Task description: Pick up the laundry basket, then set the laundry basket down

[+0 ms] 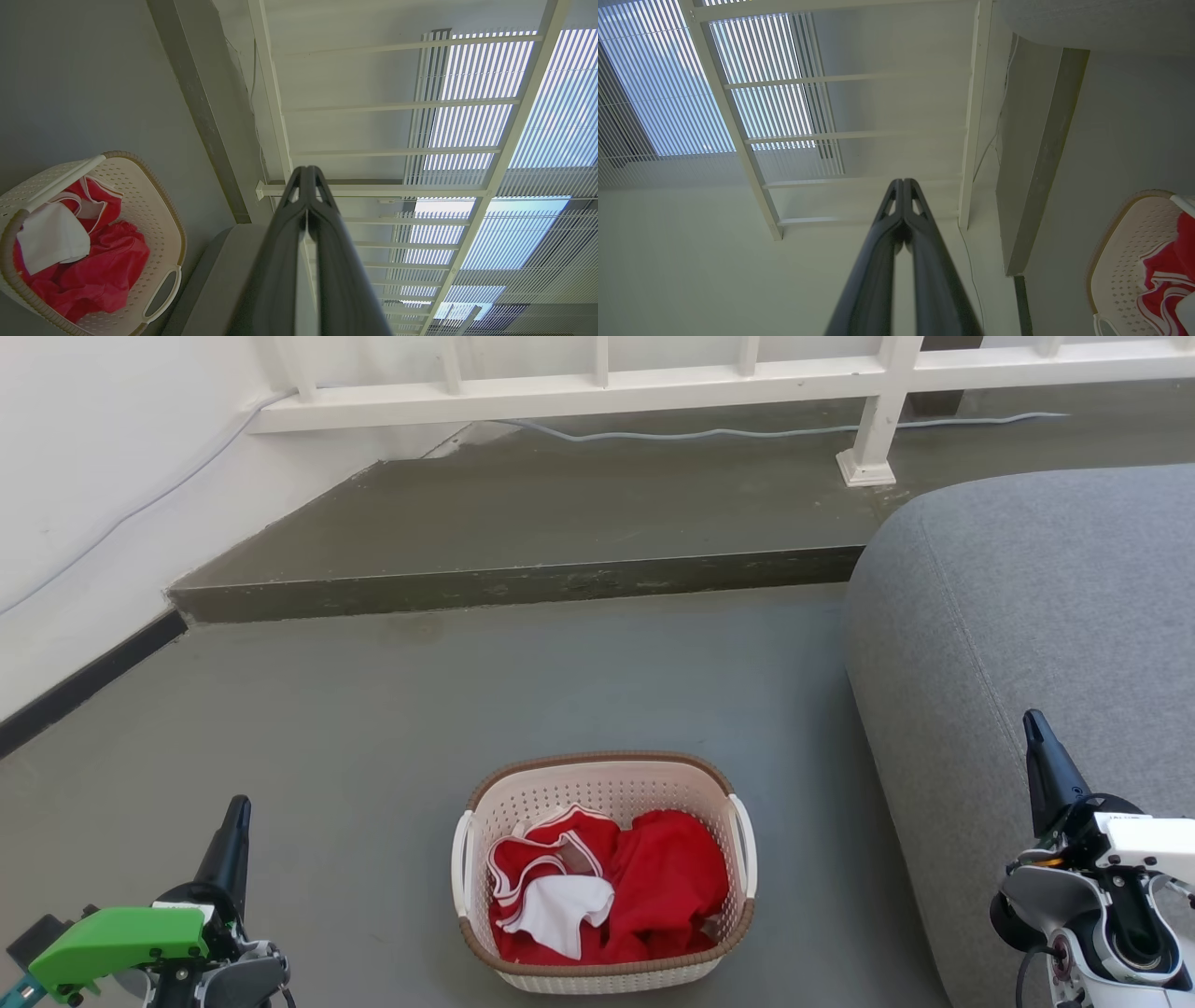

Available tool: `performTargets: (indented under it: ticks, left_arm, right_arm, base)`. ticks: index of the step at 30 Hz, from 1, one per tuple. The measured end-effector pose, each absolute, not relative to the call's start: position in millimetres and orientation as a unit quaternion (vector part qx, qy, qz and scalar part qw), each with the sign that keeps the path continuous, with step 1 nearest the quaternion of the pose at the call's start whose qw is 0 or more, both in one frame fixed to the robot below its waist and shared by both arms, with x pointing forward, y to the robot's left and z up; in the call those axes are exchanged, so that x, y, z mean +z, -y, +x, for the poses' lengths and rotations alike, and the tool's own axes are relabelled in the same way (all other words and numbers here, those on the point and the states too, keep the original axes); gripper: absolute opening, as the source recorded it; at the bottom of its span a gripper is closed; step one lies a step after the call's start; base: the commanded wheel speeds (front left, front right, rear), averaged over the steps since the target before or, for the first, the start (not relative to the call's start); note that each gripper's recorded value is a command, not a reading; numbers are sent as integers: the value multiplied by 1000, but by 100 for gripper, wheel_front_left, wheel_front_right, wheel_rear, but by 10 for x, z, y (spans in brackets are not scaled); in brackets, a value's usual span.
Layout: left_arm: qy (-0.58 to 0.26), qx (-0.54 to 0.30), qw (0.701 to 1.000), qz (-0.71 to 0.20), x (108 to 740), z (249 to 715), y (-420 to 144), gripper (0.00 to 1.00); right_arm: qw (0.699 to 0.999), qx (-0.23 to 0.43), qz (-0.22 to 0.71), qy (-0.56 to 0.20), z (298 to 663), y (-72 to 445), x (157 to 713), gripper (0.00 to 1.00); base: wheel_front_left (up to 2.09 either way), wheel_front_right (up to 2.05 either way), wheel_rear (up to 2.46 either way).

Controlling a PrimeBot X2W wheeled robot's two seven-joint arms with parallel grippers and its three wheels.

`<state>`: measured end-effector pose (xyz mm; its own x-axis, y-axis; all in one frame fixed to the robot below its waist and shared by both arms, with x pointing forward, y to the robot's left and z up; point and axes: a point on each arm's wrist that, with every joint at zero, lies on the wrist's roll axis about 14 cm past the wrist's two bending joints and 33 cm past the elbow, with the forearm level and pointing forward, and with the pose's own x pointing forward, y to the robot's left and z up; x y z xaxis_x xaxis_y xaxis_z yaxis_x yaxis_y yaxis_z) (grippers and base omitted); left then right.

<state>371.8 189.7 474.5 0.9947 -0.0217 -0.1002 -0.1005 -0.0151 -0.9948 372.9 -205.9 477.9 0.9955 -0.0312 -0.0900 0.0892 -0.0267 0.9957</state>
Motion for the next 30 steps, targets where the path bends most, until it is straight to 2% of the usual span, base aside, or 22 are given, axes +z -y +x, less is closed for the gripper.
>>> performTargets:
  ticks: [28,29,30]
  left_arm:
    - [-43,28,700,-712,4745,3718,-1897,0]
    - [-44,30,700,-712,4733,3712,-1896,100]
    - [-49,34,699,-712,4689,3693,-1891,100]
  right_arm:
    - [697,-43,715,-20,3729,2059,4779,0]
    - [697,-44,716,-22,3725,2055,4767,100]
    - [695,-48,717,-26,3708,2047,4730,100]
  base:
    - [0,0,0]
    - [0,0,0]
    - [0,0,0]
